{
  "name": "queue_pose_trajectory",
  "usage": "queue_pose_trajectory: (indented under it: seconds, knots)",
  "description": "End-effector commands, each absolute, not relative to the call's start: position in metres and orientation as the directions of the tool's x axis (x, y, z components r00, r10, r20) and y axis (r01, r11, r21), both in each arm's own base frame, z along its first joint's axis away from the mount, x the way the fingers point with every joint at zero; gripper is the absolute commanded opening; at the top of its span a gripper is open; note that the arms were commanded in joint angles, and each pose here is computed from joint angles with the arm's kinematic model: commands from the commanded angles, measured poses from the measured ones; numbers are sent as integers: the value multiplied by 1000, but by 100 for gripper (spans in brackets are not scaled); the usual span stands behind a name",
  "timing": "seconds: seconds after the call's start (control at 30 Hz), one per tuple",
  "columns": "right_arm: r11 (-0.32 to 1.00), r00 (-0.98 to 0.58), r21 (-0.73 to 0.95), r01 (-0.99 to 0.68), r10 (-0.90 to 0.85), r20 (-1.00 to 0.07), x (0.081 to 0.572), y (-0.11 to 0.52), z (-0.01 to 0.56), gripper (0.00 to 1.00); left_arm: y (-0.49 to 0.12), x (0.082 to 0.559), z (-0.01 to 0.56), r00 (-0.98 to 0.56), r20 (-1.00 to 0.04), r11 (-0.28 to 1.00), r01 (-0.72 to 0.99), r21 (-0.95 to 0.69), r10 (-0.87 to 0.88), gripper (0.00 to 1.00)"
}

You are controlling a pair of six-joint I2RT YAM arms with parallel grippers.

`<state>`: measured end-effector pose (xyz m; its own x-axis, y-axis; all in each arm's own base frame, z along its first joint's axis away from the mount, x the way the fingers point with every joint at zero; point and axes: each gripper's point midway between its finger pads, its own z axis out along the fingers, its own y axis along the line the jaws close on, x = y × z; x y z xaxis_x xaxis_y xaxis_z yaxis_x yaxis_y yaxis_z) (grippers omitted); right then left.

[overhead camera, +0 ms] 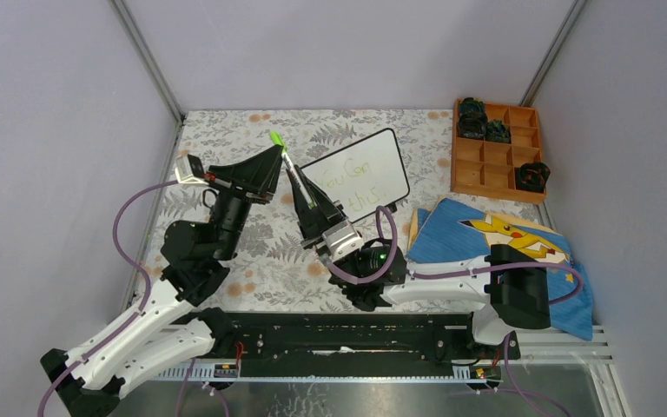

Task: Write a sentence on the whiteboard
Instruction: Close the whiteboard marker at the center of the board.

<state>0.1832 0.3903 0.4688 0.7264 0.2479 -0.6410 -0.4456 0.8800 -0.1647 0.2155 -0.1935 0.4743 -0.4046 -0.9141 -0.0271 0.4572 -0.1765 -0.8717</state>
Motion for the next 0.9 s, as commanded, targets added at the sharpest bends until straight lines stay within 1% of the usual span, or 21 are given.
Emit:
queue_pose_trajectory:
  seconds: [0.0, 0.07, 0.13, 0.2, 0.3, 0.4, 0.5, 0.67, 0.87]
  knots:
    - [890, 748, -70, -451, 334, -573, 183, 370, 498, 0, -243, 183, 435, -601, -209, -102, 441, -892, -772, 21]
    - [889, 749, -73, -451, 333, -573, 182, 369, 498, 0, -242, 182, 437, -593, -213, -99, 448, -888, -777, 34]
    - [890, 750, -75, -450, 331, -572, 182, 367, 498, 0, -240, 182, 439, -586, -218, -96, 456, -885, -780, 45]
    - [888, 749, -76, -453, 333, -573, 181, 366, 497, 0, -239, 181, 442, -583, -223, -95, 465, -880, -781, 53]
    - [887, 749, -74, -456, 337, -571, 180, 362, 498, 0, -238, 179, 447, -577, -232, -94, 479, -873, -783, 62]
    - [883, 744, -67, -465, 348, -570, 178, 356, 498, 0, -236, 177, 453, -570, -246, -92, 498, -862, -784, 76]
    - [874, 735, -61, -481, 365, -572, 176, 352, 497, 0, -235, 178, 454, -553, -260, -75, 509, -857, -792, 87]
    - [855, 710, -47, -516, 397, -581, 172, 343, 495, 0, -222, 182, 463, -481, -281, -28, 539, -842, -830, 98]
    - [835, 683, -21, -549, 434, -588, 168, 331, 494, 0, -207, 186, 474, -399, -304, 33, 559, -828, -865, 99]
